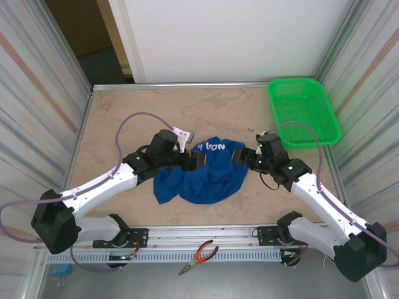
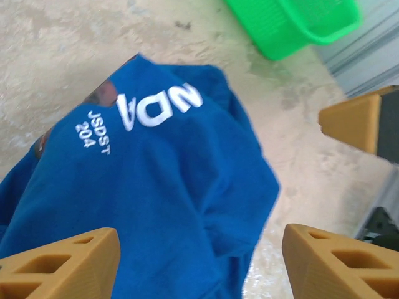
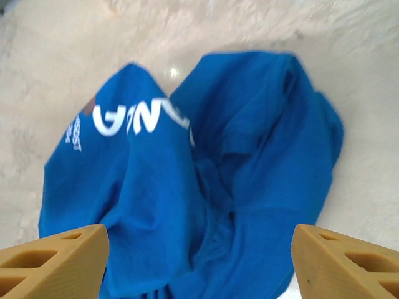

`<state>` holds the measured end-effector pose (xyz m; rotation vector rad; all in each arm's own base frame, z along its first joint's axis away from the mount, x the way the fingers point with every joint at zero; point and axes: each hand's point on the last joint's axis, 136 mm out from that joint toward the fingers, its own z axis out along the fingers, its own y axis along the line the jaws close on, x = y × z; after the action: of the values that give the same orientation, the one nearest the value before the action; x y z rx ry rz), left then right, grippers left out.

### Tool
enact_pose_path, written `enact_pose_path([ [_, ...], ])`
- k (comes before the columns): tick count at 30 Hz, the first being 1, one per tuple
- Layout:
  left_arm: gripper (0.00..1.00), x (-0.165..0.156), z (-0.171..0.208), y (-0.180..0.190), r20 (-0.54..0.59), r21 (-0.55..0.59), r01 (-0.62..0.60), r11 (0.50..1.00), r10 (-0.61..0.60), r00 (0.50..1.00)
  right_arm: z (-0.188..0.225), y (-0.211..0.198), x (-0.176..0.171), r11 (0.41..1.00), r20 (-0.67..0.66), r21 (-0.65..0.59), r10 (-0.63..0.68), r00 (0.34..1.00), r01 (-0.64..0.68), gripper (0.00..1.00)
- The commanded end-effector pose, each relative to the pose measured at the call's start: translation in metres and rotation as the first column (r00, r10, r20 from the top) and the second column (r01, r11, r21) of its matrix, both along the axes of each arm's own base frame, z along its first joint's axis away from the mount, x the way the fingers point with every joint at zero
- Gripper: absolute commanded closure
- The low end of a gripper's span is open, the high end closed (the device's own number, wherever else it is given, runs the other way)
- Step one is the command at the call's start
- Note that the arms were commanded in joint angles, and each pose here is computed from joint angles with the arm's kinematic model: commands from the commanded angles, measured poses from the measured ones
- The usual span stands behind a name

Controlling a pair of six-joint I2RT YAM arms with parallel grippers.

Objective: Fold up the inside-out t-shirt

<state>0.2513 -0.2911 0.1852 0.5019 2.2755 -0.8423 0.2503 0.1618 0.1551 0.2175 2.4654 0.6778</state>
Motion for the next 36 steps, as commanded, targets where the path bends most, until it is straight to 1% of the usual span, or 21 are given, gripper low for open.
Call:
enact_pose_path([
  [1, 0.3, 0.0, -0.031, 0.0, -0.01, 0.095, -0.041, 0.995, 0.042, 0.999, -0.021, 0.026, -0.006, 1.0, -0.065, 0.021, 0.025, 0.998, -0.023, 0.25],
  [4, 0.29, -0.008, -0.054, -0.008, -0.032, 0.152, -0.037, 0.988, 0.043, 0.999, -0.039, 0.045, -0.012, 0.999, -0.104, 0.0, 0.046, 0.994, -0.047, 0.25],
  [6, 0.29, -0.013, -0.069, -0.008, -0.044, 0.197, -0.047, 0.979, 0.057, 0.997, -0.052, 0.053, -0.012, 0.999, -0.128, -0.004, 0.049, 0.991, -0.05, 0.28],
  [7, 0.3, -0.014, -0.077, -0.006, -0.05, 0.218, -0.058, 0.974, 0.07, 0.996, -0.057, 0.056, -0.011, 0.999, -0.132, -0.002, 0.05, 0.99, -0.051, 0.31],
  [8, 0.33, -0.015, -0.085, -0.003, -0.053, 0.236, -0.07, 0.969, 0.085, 0.995, -0.061, 0.057, -0.009, 0.999, -0.134, -0.004, 0.049, 0.99, -0.05, 0.39],
  [9, 0.36, -0.014, -0.089, 0.0, -0.055, 0.248, -0.083, 0.965, 0.1, 0.994, -0.063, 0.057, -0.006, 0.999, -0.133, -0.013, 0.048, 0.99, -0.05, 0.52],
  [10, 0.43, -0.012, -0.092, 0.004, -0.042, 0.266, -0.097, 0.959, 0.112, 0.993, -0.063, 0.056, -0.003, 0.998, -0.13, -0.022, 0.05, 0.99, -0.053, 0.74],
  [11, 0.56, -0.01, -0.092, 0.008, -0.029, 0.279, -0.103, 0.955, 0.115, 0.993, -0.06, 0.053, 0.001, 0.998, -0.122, -0.028, 0.054, 0.991, -0.058, 1.0],
  [13, 0.9, -0.005, -0.086, 0.017, -0.014, 0.293, -0.117, 0.949, 0.126, 0.992, -0.045, 0.042, 0.007, 0.998, -0.095, -0.03, 0.053, 0.994, -0.057, 1.0],
  [14, 1.0, -0.001, -0.079, 0.023, 0.002, 0.295, -0.129, 0.947, 0.135, 0.991, -0.032, 0.035, 0.011, 0.999, -0.064, -0.023, 0.048, 0.997, -0.049, 1.0],
  [16, 1.0, 0.006, -0.058, 0.034, 0.043, 0.276, -0.155, 0.948, 0.149, 0.988, -0.004, 0.017, 0.015, 1.0, 0.001, -0.015, 0.025, 1.0, -0.025, 1.0],
  [18, 1.0, 0.012, -0.031, 0.045, 0.082, 0.224, -0.175, 0.959, 0.161, 0.984, 0.027, -0.004, 0.016, 1.0, 0.062, -0.006, -0.007, 0.998, 0.007, 1.0],
  [20, 1.0, 0.015, 0.003, 0.054, 0.12, 0.144, -0.179, 0.973, 0.162, 0.979, 0.06, -0.023, 0.012, 0.999, 0.128, 0.023, -0.035, 0.991, 0.033, 1.0],
  [23, 1.0, 0.012, 0.054, 0.059, 0.176, 0.018, -0.125, 0.992, 0.12, 0.977, 0.099, -0.039, 0.004, 0.998, 0.198, 0.044, -0.05, 0.979, 0.042, 1.0],
  [26, 1.0, 0.005, 0.092, 0.06, 0.228, -0.045, -0.046, 0.998, 0.055, 0.972, 0.13, -0.046, -0.005, 0.997, 0.264, 0.06, -0.058, 0.963, 0.044, 1.0],
  [29, 1.0, -0.003, 0.111, 0.058, 0.25, -0.054, 0.039, 0.998, -0.024, 0.968, 0.153, -0.048, -0.009, 0.996, 0.311, 0.081, -0.063, 0.948, 0.039, 1.0],
  [32, 1.0, -0.004, 0.105, 0.059, 0.249, -0.003, 0.087, 0.996, -0.084, 0.965, 0.166, -0.051, -0.008, 0.994, 0.345, 0.091, -0.081, 0.935, 0.052, 1.0],
  [33, 0.97, 0.001, 0.095, 0.064, 0.236, 0.053, 0.06, 0.997, -0.071, 0.969, 0.169, -0.051, -0.006, 0.994, 0.351, 0.097, -0.088, 0.932, 0.057, 1.0],
  [34, 0.86, 0.01, 0.079, 0.074, 0.214, 0.123, -0.001, 0.992, -0.025, 0.977, 0.171, -0.05, -0.005, 0.993, 0.356, 0.105, -0.091, 0.93, 0.056, 1.0],
  [35, 0.72, 0.017, 0.066, 0.083, 0.199, 0.174, -0.051, 0.983, 0.016, 0.98, 0.173, -0.047, -0.003, 0.992, 0.358, 0.118, -0.088, 0.93, 0.048, 1.0],
  [36, 0.63, 0.02, 0.056, 0.087, 0.183, 0.201, -0.078, 0.976, 0.04, 0.982, 0.175, -0.043, -0.001, 0.99, 0.356, 0.135, -0.081, 0.931, 0.035, 1.0],
])
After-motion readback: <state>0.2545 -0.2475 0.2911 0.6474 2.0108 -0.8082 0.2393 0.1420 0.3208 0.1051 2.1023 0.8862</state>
